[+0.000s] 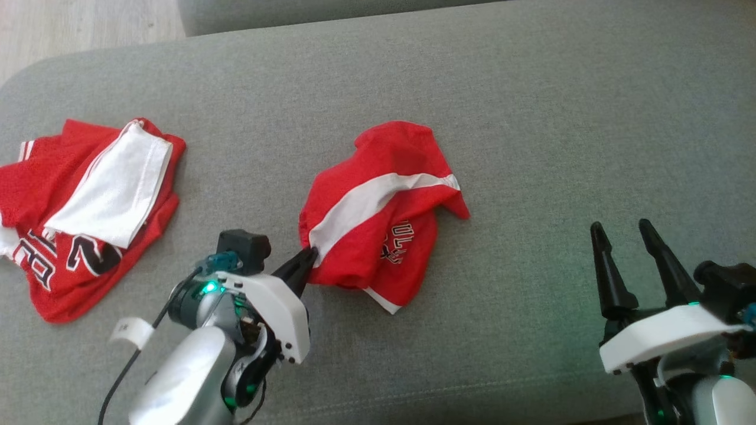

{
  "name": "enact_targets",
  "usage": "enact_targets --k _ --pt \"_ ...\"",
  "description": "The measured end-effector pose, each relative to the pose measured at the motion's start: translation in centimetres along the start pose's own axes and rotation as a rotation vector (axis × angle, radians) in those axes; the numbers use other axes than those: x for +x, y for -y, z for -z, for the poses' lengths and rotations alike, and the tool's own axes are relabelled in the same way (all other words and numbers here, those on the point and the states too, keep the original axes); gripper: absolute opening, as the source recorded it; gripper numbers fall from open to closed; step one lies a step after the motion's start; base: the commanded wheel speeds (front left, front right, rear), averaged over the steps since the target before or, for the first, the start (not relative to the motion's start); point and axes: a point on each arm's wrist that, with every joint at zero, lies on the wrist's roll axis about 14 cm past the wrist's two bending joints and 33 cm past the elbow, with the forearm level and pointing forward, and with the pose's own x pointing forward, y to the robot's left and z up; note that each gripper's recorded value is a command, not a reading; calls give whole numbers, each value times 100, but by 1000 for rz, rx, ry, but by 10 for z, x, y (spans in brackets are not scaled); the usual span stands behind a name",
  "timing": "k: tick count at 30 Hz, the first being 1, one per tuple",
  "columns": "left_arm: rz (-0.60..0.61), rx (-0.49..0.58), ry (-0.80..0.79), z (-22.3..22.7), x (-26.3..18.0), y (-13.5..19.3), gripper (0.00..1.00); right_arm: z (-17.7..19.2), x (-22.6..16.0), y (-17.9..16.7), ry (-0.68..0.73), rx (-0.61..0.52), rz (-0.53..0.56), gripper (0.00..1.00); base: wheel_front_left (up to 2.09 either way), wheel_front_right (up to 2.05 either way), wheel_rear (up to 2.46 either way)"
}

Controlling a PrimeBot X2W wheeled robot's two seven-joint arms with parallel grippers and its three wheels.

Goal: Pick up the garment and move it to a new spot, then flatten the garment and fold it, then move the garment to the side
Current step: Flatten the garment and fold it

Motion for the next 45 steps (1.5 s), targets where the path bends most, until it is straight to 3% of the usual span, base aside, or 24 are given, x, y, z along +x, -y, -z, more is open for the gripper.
enact_targets --k 6,13,26,36,37,38,39,45 --pt "-6 -2 2 1 3 -5 0 13 9 8 -45 -2 7 100 0 0 0" --pt "-17 13 44 -11 12 -13 0 21 46 9 -106 -38 -43 100 0 0 0" --pt "-52 6 80 -15 20 -29 0 82 110 -64 -349 -84 -296 100 0 0 0" --pt "-67 1 103 -17 22 -36 0 110 121 -79 -461 -188 -374 100 0 0 0" --pt "-68 1 101 -16 22 -36 0 111 122 -81 -466 -203 -381 93 0 0 0" --pt "-69 1 102 -16 22 -36 0 111 123 -82 -469 -213 -388 74 0 0 0" --pt "-70 8 107 -18 23 -37 0 113 124 -83 -479 -220 -396 2 0 0 0" --pt "-93 37 169 -31 18 -40 0 106 123 -85 -425 -196 -403 0 0 0 0"
